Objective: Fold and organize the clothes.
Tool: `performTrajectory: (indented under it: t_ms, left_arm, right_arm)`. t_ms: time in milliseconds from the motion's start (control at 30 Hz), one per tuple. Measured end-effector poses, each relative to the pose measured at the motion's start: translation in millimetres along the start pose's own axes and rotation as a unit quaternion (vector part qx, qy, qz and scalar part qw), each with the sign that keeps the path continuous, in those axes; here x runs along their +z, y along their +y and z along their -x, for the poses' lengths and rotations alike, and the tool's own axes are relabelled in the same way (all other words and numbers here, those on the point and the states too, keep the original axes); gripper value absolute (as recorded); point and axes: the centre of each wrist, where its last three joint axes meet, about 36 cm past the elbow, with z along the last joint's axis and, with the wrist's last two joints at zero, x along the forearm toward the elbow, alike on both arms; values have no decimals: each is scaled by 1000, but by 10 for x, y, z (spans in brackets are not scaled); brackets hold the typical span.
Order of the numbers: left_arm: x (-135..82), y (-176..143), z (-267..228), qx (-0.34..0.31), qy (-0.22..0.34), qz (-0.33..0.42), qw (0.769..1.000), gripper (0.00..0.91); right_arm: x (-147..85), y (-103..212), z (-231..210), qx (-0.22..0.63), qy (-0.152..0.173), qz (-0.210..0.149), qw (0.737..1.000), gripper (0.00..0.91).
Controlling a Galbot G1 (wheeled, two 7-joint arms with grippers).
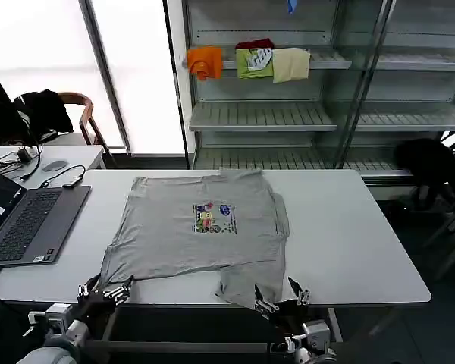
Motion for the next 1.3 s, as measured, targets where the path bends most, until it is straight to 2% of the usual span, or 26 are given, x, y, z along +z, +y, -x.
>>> performTrajectory:
  t_ms: [100, 167, 200, 233, 267, 333, 400, 467, 533, 567, 633, 667, 700, 733, 800, 967, 1300]
  left_arm:
    - [-6, 34, 1, -2, -2, -3, 1000, 897]
    - [-17, 64, -5, -3, -4, -6, 1000, 806]
    - [-17, 81, -10, -3, -4, -7, 1000, 655]
    - [-13, 98, -13, -3, -3, -8, 1000, 595]
    - [-10, 114, -17, -4, -2, -8, 1000, 514]
    - [5, 145, -23, -6, 0, -9, 1000, 433]
    - [29, 159, -22, -6, 3, -9, 1000, 413]
    - [58, 165, -17, -6, 6, -10, 1000, 333]
    - [75, 168, -11, -6, 7, -11, 1000, 322]
    - [84, 166, -6, -6, 8, -12, 1000, 312]
    - [98, 161, 2, -6, 9, -12, 1000, 282]
    - [104, 160, 6, -6, 10, -11, 1000, 171]
    - [109, 158, 12, -6, 10, -11, 1000, 121]
    - [111, 158, 17, -7, 10, -11, 1000, 30]
    - [119, 159, 23, -8, 10, -11, 1000, 10]
    - [132, 132, 23, -4, 10, -11, 1000, 10]
    - [7, 80, 10, -9, -13, -27, 1000, 0]
  right_arm:
    - [21, -3, 18, 0, 3, 0, 1000, 846]
    - [30, -1, 30, 0, 5, 0, 1000, 826]
    - [34, 2, 38, 0, 5, 0, 1000, 766]
    - [41, 8, 50, 1, 6, 1, 1000, 746]
    - [47, 15, 60, 1, 7, 1, 1000, 645]
    - [63, 26, 83, 0, 10, 1, 1000, 504]
    - [84, 33, 106, -1, 15, 0, 1000, 453]
    - [106, 33, 130, -1, 19, -2, 1000, 393]
    - [121, 32, 153, -1, 22, -4, 1000, 353]
    - [129, 34, 165, -1, 23, -5, 1000, 302]
    - [139, 43, 178, -2, 24, -5, 1000, 141]
    - [138, 50, 180, -3, 24, -4, 1000, 81]
    - [139, 57, 183, -4, 23, -3, 1000, 0]
    - [140, 65, 185, -5, 23, -2, 1000, 0]
    - [134, 80, 188, -5, 20, 0, 1000, 0]
    - [93, 114, 193, -6, 4, 5, 1000, 0]
    - [-82, 130, 238, 4, -63, 40, 997, 0]
